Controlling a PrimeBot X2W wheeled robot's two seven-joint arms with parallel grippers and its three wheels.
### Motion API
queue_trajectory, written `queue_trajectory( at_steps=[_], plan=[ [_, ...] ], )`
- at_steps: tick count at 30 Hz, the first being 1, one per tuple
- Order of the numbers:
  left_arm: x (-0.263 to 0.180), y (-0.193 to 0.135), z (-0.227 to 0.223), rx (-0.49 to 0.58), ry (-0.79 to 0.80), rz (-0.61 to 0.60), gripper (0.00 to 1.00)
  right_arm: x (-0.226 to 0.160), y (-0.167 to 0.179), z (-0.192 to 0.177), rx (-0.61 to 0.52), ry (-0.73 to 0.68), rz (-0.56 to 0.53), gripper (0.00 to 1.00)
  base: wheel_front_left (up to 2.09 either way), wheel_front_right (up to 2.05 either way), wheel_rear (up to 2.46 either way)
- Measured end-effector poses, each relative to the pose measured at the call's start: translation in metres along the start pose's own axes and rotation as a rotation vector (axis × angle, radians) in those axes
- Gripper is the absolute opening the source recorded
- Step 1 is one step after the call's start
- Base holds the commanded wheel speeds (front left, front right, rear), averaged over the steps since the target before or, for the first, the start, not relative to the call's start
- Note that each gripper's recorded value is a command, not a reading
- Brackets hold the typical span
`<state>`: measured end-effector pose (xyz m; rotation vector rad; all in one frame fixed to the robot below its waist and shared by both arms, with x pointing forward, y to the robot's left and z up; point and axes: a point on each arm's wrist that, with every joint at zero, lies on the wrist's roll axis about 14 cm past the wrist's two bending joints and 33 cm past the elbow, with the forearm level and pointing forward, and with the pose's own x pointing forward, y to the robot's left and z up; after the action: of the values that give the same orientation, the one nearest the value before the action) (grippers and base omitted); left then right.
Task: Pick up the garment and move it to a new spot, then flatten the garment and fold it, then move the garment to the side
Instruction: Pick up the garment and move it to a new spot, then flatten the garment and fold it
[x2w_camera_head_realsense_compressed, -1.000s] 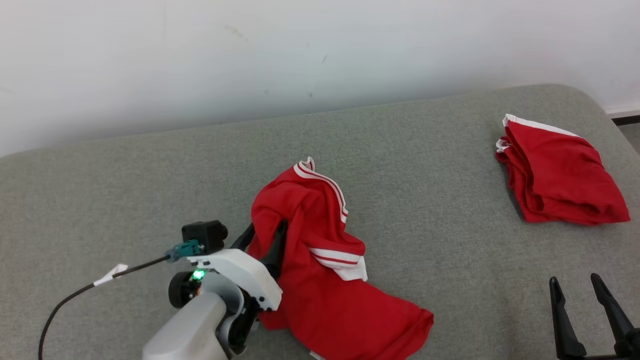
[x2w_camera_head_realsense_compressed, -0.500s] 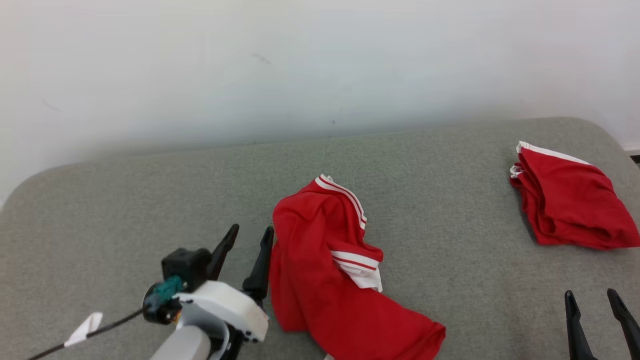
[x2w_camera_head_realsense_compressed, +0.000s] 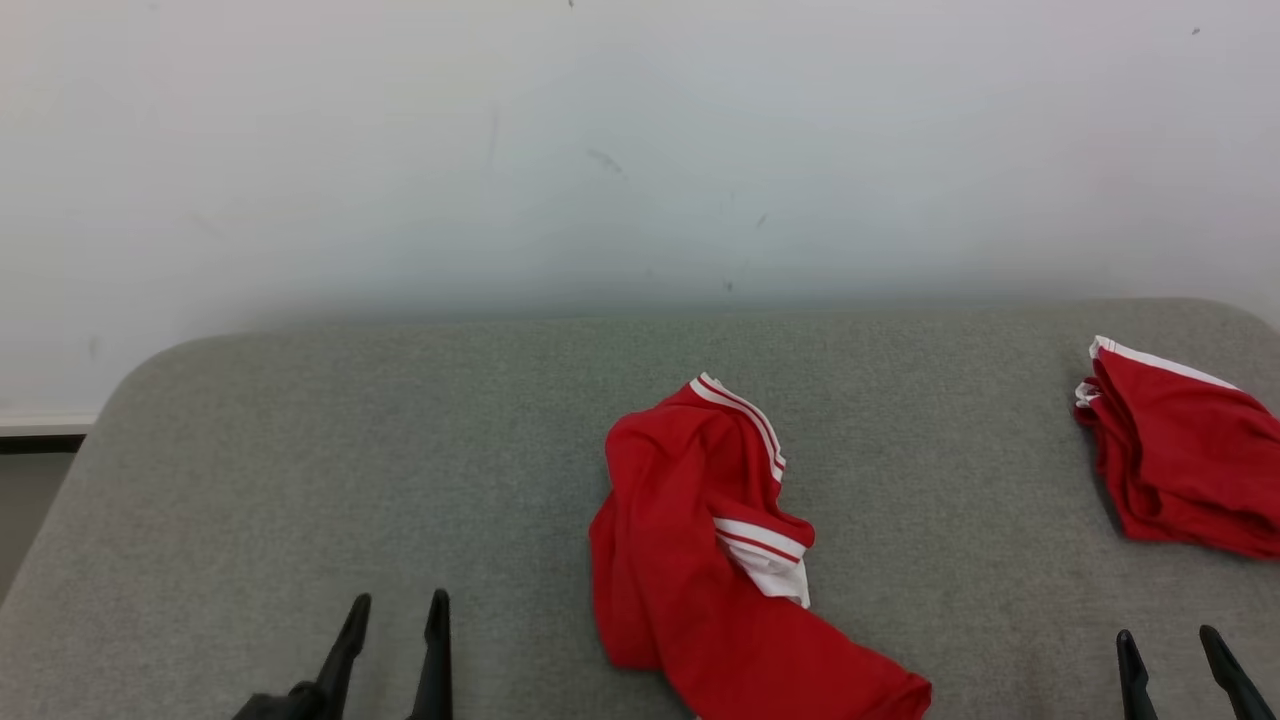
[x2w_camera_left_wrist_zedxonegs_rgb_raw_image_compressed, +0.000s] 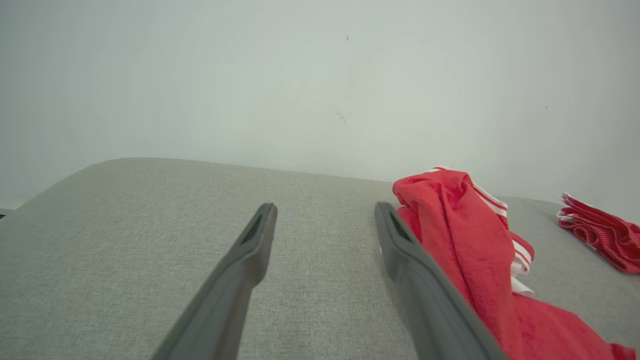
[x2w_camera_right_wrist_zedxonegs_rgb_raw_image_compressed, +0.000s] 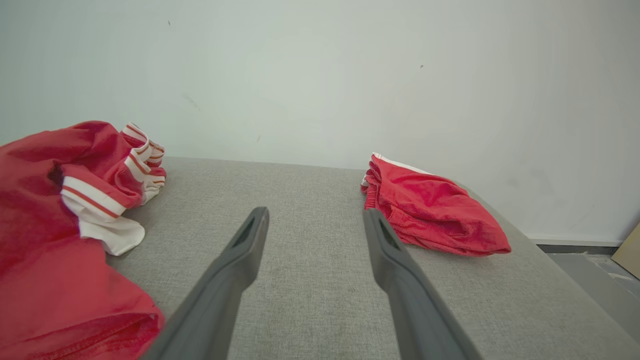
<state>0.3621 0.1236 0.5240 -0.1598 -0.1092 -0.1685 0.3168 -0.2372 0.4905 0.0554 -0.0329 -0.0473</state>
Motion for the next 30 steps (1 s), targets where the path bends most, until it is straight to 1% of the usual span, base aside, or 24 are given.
queue_trajectory(
  at_steps=[4, 12, 19, 30],
  plan=[
    [-0.021, 0.017, -0.004, -0.005, 0.008, 0.074, 1.0, 0.0, 0.007, -0.006, 0.004, 0.016, 0.019, 1.0, 0.0, 0.0, 0.0],
    [-0.052, 0.036, -0.017, 0.005, 0.048, 0.138, 1.0, -0.003, 0.018, -0.02, 0.022, 0.058, 0.043, 1.0, 0.0, 0.0, 0.0],
    [-0.058, 0.042, -0.019, 0.011, 0.057, 0.146, 1.0, -0.002, 0.026, -0.021, 0.031, 0.063, 0.063, 1.0, 0.0, 0.0, 0.0],
    [-0.059, 0.043, -0.022, 0.003, 0.067, 0.147, 1.0, -0.001, 0.028, -0.024, 0.034, 0.072, 0.067, 1.0, 0.0, 0.0, 0.0]
  ],
)
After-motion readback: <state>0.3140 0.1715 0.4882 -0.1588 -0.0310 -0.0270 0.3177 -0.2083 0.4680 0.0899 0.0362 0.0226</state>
